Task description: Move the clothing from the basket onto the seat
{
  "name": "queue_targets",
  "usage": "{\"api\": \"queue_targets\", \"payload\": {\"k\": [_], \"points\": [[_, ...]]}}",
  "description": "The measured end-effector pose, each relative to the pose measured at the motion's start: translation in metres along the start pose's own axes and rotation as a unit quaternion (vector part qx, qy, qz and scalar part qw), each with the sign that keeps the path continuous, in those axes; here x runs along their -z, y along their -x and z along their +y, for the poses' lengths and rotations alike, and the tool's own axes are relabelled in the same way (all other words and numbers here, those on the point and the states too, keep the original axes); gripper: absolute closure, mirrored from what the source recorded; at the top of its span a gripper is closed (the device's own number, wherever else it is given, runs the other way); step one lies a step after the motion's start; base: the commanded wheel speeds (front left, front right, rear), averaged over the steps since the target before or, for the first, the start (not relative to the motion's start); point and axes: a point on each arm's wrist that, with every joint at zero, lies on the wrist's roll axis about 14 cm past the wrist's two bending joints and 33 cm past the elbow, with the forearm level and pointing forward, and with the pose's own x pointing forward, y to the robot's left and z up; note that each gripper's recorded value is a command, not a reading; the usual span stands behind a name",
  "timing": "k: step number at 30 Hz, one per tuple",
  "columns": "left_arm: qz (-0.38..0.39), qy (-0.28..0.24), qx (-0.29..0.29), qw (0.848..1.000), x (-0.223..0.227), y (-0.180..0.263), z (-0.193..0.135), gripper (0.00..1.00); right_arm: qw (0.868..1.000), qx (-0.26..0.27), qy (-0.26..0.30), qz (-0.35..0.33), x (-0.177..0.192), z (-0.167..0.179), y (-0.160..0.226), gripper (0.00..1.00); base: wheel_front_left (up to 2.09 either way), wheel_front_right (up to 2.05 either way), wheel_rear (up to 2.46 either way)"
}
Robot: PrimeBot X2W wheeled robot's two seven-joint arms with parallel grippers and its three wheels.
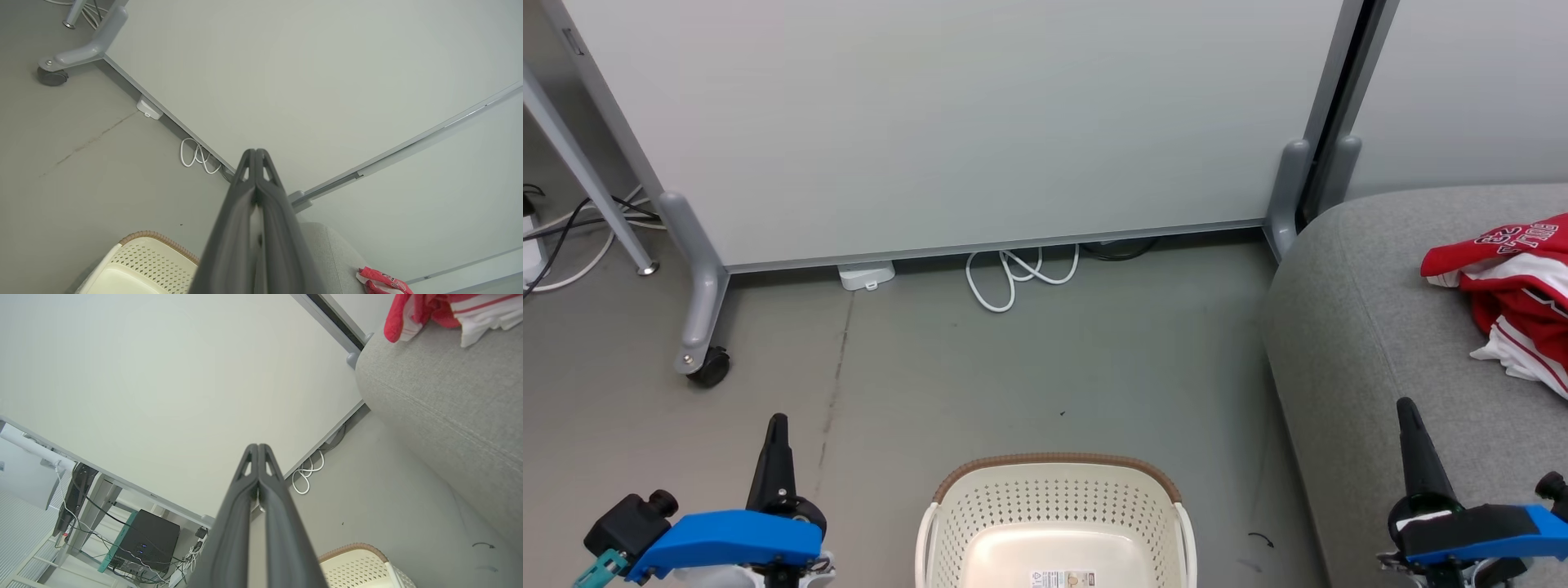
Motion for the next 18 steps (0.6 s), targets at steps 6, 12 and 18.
{"api": "queue_targets", "payload": {"k": [6, 12, 18], "points": [[0.002, 0.035, 0.002, 0.999, -0.0011, -0.0013, -0.0006, 1.0, 0.999, 0.0, -0.036, 0.002, -0.0005, 0.0006, -0.0017, 1.0, 0.0, 0.0, 0.0], [0.001, 0.067, 0.005, 0.998, -0.0042, -0.0043, -0.003, 1.0, 0.998, 0.001, -0.07, 0.004, -0.0008, 0.0008, -0.0029, 1.0, 0.0, 0.0, 0.0], [0.0, 0.099, 0.006, 0.995, -0.0064, -0.0059, -0.0036, 1.0, 0.995, 0.002, -0.102, 0.007, -0.0003, 0.0005, -0.0033, 1.0, 0.0, 0.0, 0.0]]}}
